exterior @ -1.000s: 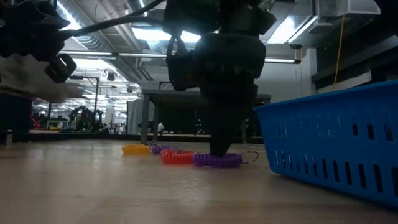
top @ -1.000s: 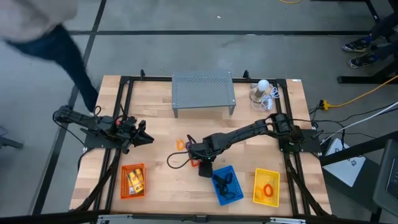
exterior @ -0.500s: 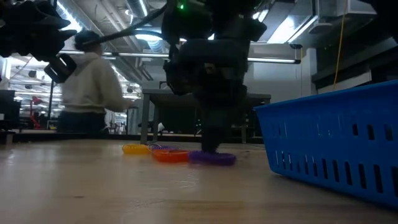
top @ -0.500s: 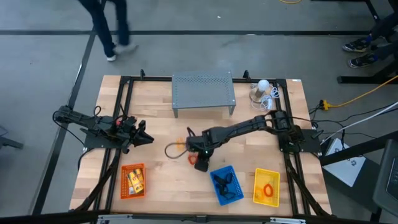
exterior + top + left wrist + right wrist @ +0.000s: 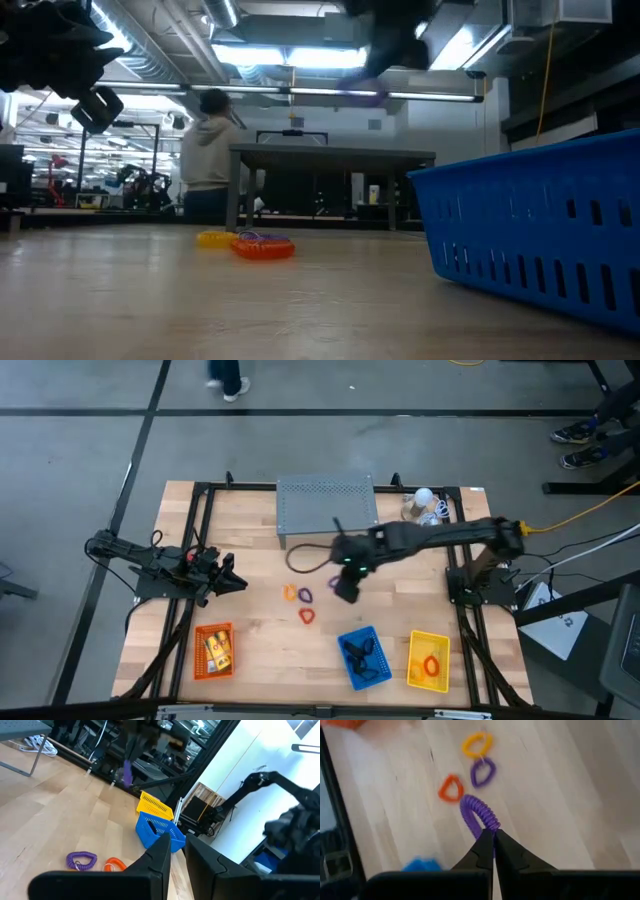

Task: Pick & Place Office Desk Supplies
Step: Put the violet spring keychain into the yellow bin

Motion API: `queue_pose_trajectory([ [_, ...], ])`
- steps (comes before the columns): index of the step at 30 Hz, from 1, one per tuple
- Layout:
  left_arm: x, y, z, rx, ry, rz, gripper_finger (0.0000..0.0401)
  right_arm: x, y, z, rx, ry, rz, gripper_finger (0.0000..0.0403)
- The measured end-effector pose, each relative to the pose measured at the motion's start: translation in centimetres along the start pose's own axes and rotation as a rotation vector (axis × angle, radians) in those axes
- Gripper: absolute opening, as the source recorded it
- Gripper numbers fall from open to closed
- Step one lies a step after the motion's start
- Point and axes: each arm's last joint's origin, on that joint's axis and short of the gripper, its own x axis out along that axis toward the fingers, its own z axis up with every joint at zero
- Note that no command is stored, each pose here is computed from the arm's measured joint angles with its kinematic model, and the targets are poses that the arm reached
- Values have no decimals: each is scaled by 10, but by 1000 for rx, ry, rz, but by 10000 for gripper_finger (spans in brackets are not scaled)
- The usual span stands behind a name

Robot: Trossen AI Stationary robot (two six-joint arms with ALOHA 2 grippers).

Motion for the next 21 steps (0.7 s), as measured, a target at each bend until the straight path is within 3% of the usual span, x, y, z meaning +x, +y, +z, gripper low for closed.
queue_pose_trajectory([
  [8,0,0,0,0,0,0,54,-80,5,-57,67,66,-60,0],
  [13,0,-2,-1,-1,13,-19,54,-118,14,-100,242,65,-81,0],
  [17,0,-4,-3,-1,28,-41,54,-123,31,-138,426,106,-68,0],
  [21,-1,-5,-4,-2,38,-56,54,-104,57,-176,541,233,-51,0],
])
